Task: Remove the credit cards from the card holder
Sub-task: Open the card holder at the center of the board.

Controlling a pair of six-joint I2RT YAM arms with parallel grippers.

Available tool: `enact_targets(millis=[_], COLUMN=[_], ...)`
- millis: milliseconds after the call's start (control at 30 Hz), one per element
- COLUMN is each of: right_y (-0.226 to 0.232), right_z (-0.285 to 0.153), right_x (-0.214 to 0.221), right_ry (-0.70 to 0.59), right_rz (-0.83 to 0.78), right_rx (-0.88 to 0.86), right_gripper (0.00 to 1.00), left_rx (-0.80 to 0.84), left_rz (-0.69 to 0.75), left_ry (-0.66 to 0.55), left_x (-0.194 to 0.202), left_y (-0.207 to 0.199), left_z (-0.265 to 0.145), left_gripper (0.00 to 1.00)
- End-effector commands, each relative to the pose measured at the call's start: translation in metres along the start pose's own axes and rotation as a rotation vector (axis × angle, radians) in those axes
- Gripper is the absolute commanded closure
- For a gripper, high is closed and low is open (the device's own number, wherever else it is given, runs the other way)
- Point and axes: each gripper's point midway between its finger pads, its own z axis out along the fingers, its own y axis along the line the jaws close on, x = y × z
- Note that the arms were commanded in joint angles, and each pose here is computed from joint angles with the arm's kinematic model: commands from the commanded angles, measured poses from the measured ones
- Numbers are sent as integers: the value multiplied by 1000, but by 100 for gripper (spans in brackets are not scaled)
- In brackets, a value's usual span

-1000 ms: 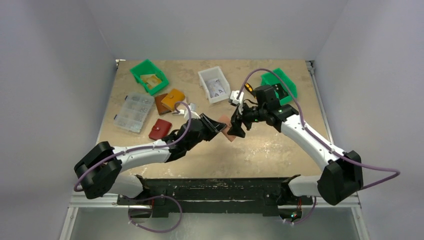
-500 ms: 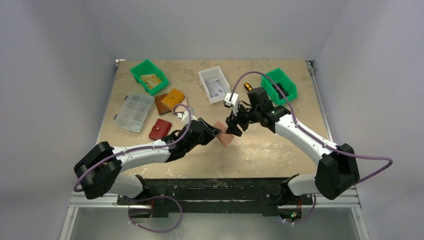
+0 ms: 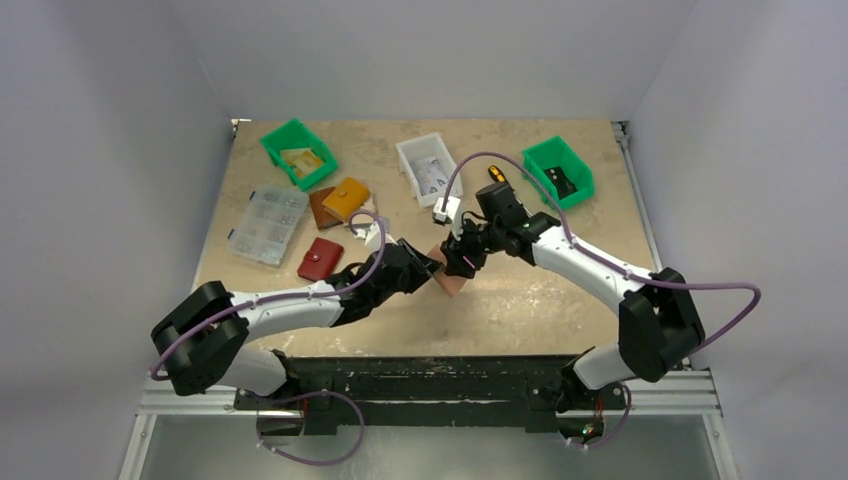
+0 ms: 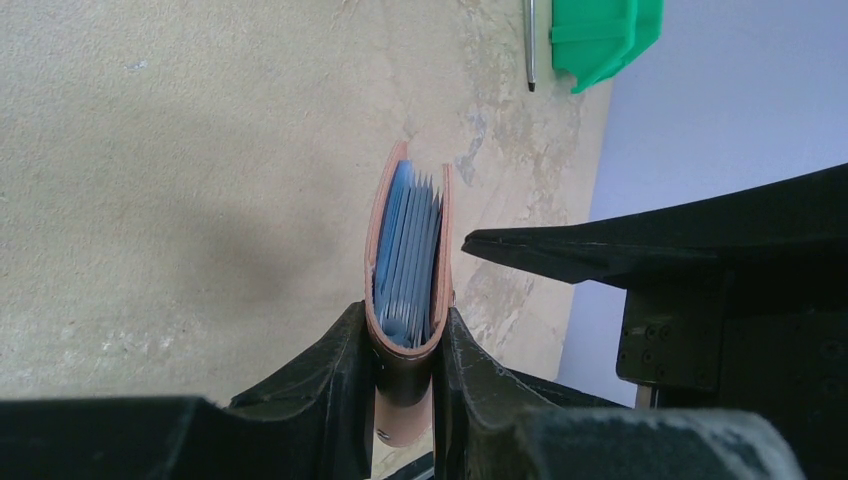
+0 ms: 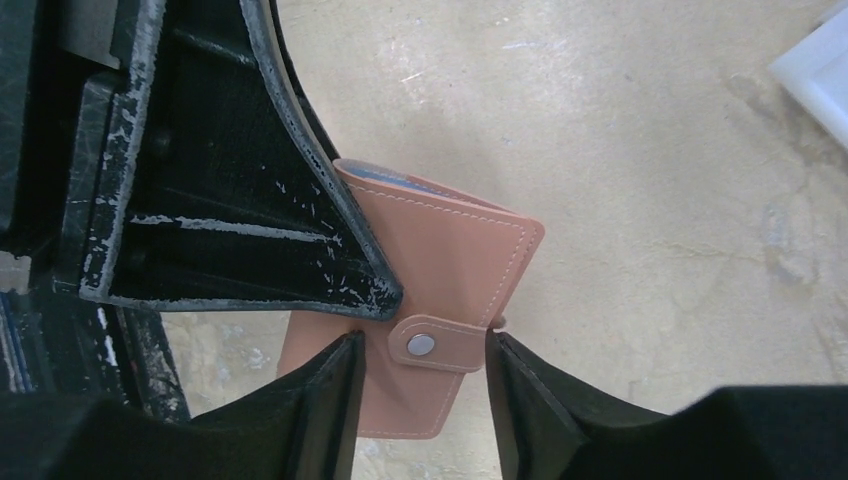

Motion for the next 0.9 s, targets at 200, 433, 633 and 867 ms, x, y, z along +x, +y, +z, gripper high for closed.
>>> enact_targets(millis=[200, 433, 633, 867], right_y=[-26, -45, -49, -64], right_z=[0, -16, -19, -22], right_x=[-8, -23, -23, -11], right_ry=[13, -50, -58, -22], right_rz=[-9, -25, -31, 8], right_rx=[137, 274, 303, 323], right_gripper=[86, 100, 100, 100], left_rx=[152, 153, 158, 143], left_rz=[-23, -24, -31, 18], left_ry=[9, 19, 31, 15], left_x=[0, 3, 5, 2], left_y=[-36, -30, -27, -19], left_z=[-9, -11, -12, -16], left_gripper=[100, 100, 100, 100])
